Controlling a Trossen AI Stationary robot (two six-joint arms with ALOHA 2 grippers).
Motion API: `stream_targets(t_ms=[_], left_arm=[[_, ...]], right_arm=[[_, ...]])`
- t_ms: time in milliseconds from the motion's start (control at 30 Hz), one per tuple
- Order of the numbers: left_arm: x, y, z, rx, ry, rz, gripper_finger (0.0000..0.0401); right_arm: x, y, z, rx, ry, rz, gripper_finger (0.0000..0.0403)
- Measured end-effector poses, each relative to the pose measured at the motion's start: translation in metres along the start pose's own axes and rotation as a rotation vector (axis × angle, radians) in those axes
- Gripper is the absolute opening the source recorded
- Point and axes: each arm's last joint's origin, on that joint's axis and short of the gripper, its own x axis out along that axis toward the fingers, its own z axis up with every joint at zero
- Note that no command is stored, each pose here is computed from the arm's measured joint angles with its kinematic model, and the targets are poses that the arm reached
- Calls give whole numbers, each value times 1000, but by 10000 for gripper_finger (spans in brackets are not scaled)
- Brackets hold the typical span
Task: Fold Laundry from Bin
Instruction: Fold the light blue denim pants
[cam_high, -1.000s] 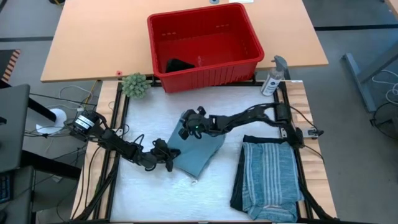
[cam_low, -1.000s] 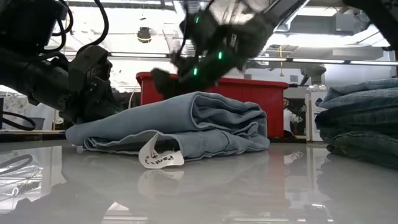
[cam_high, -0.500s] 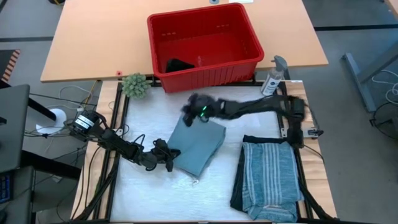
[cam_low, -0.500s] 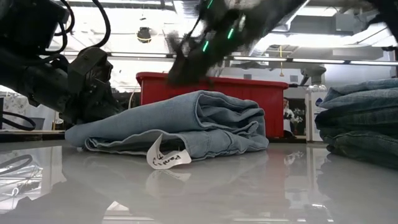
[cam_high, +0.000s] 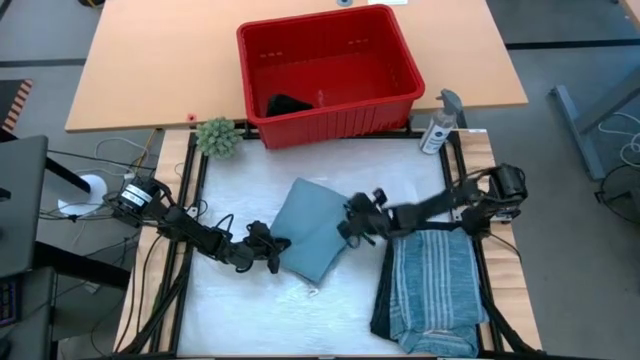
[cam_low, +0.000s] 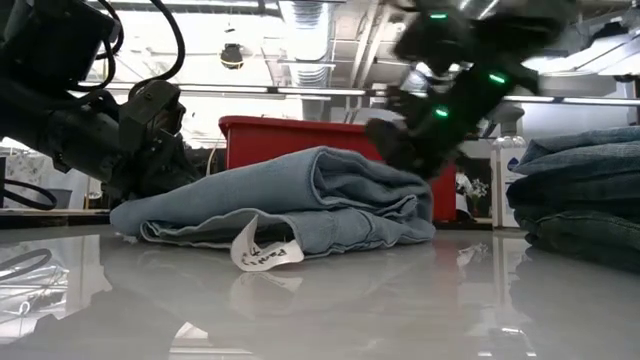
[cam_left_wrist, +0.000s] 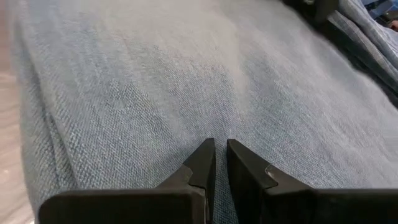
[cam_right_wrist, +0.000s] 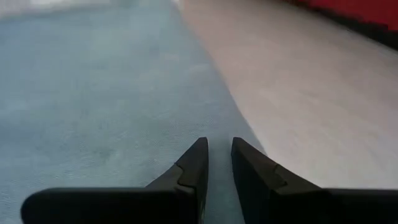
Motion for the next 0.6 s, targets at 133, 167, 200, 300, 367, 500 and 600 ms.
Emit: stream_targets(t_ms=[133,167,200,300,367,500,600], left_arm=[[0,1,0,1,-4,8,31],[1,1,1,-1,-5,12,31],[1,2,1,-11,-6,14,31],[3,1,6,-76,-4,-19,31],[3,-2,12,-116,-17,-70,31],[-5,-19,39,-197,-147,-210,31],[-14,-27,59,-154,-239,-254,31]], right_arm=[[4,-10,-36,98,-84,-43,97],[9,-11,-42,105,-81,-39,97],[12,-12,-45,108,-75,-32,97],[22,-11,-53,88,-33,-10,97],[29,-8,-56,84,-5,3,97],[36,-3,-57,78,11,12,97],[37,-1,-55,67,9,12,97]])
